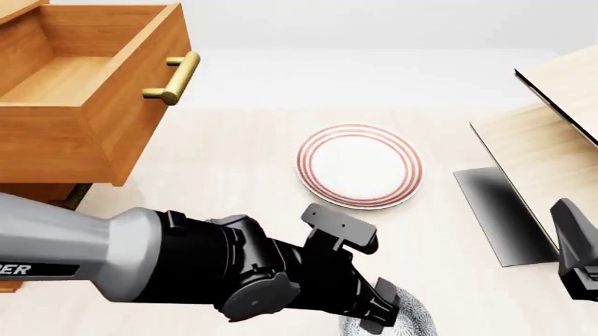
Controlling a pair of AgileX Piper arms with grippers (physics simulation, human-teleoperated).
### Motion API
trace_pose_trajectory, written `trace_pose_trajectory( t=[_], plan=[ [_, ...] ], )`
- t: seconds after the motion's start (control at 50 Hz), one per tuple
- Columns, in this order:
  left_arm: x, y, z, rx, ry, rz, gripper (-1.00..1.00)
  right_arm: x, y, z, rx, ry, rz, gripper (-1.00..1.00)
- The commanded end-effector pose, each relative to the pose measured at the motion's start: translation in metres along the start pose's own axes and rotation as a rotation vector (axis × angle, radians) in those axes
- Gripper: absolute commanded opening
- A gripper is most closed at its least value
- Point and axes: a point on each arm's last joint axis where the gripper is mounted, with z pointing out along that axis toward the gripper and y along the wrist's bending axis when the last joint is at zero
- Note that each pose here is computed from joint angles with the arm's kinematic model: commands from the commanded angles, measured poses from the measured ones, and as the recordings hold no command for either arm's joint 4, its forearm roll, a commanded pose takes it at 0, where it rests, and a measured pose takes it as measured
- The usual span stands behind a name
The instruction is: Open the top drawer of the cabinet and put the bowl in it.
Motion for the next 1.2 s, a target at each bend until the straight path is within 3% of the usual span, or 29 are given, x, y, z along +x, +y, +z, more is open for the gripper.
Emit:
trace_pose_trajectory(
  t=[0.02, 0.96, 0.98, 1.2],
  plan=[
    [0.009, 0.0, 0.012, 0.002, 0.014, -0.013, 1.0, 0.0, 0.0, 0.0, 0.001, -0.001, -0.001, 1.0],
    [0.035, 0.003, 0.039, 0.006, 0.043, -0.067, 1.0, 0.0, 0.0, 0.0, 0.0, -0.001, -0.001, 1.0],
    [0.036, 0.004, 0.039, 0.004, 0.042, -0.069, -1.0, 0.0, 0.0, 0.0, 0.001, -0.001, -0.001, 1.0],
    [0.021, 0.007, 0.018, 0.006, 0.004, -0.057, -1.0, 0.0, 0.0, 0.0, 0.001, -0.001, 0.0, 1.0]
  ],
)
